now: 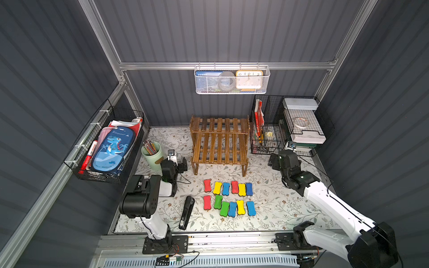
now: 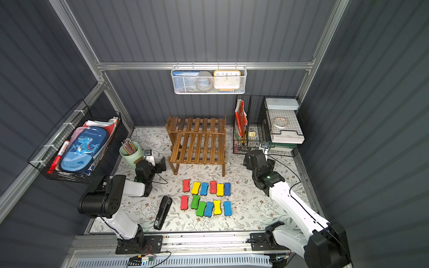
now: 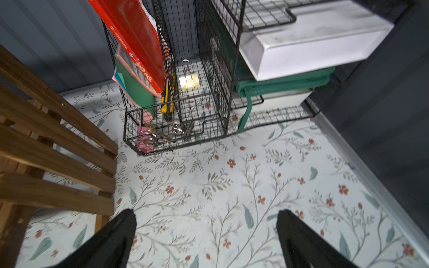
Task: Remove the whiteboard erasers from the shelf
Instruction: Reset both arms
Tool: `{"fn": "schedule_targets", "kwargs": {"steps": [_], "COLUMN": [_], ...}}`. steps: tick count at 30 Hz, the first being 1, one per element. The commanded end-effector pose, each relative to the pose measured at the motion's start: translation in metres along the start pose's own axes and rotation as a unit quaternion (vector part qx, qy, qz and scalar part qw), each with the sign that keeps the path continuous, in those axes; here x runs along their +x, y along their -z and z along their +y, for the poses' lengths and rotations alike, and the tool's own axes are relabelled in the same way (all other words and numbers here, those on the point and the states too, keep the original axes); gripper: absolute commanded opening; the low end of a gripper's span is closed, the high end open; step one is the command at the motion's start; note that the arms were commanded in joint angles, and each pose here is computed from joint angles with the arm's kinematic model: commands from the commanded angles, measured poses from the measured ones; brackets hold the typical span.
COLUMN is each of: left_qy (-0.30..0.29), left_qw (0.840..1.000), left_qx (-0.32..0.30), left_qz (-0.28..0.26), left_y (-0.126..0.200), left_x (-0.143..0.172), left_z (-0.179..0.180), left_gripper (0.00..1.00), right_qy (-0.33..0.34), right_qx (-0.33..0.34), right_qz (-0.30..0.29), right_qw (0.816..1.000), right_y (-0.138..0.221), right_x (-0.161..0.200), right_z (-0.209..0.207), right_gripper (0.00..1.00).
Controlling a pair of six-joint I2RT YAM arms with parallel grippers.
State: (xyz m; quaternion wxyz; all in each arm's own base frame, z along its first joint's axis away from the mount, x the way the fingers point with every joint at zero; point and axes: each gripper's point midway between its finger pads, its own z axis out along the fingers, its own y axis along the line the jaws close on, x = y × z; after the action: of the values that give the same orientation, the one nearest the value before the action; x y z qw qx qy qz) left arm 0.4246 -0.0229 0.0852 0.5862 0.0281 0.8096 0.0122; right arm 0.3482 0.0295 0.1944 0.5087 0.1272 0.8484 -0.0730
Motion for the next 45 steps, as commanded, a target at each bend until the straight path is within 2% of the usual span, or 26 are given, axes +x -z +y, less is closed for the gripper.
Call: {"fn": "schedule_targets", "kwargs": {"steps": [1,3,7,11,18,20,23,25,32,45], "left_qy": [0.003,0.002,-0.001,-0.002,-0.003,-0.003,-0.003,-0.003,-0.003,-0.002], "left_qw": [1.000,1.000,1.000,1.000,1.000,1.000,1.000,1.000,1.000,1.000], "left_qx": [-0.002,-0.003,-0.003,-0.003,-0.003,-0.003,-0.004,-0.004,-0.004,-0.005], "left_qz": [-0.005,-0.005,-0.007,-0.007,-0.007,-0.007,-0.007,-0.006,-0.006,-0.007], "left_y": [-0.002,-0.002,-0.003,-0.002,-0.003,-0.003,-0.003,-0.003,-0.003,-0.003], "left_x": [-0.006,-0.006,-0.008,-0.008,-0.008,-0.008,-0.008,-0.007,-0.007,-0.008], "left_z": [-0.001,-0.001,-0.002,-0.003,-0.004,-0.004,-0.003,-0.004,-0.004,-0.003], "left_gripper": [0.99,0.99,0.99,1.00,0.99,0.99,0.99,0.99,0.99,0.99], "right_qy": [0.092,0.103,0.073,0.054,0.030,0.014,0.020,0.012,-0.006,-0.008], "right_qx": [0.027,0.038,0.011,-0.006,-0.026,-0.034,-0.057,-0.047,-0.010,-0.008], "right_qz": [-0.064,-0.067,-0.060,-0.110,-0.105,-0.075,-0.093,-0.102,-0.084,-0.089], "right_qw": [0.993,0.992,0.995,0.992,0.994,0.996,0.994,0.994,0.996,0.996], "right_y": [-0.017,-0.027,-0.052,-0.067,-0.089,-0.094,-0.095,-0.098,-0.098,-0.099], "right_x": [-0.009,0.000,0.028,0.032,0.048,0.059,0.058,0.056,0.057,0.056], "right_z": [-0.010,-0.019,-0.028,-0.029,-0.033,-0.038,-0.032,-0.035,-0.050,-0.050], "right_gripper": [0.99,0.99,0.99,0.99,0.99,0.99,0.99,0.99,0.99,0.99]}}
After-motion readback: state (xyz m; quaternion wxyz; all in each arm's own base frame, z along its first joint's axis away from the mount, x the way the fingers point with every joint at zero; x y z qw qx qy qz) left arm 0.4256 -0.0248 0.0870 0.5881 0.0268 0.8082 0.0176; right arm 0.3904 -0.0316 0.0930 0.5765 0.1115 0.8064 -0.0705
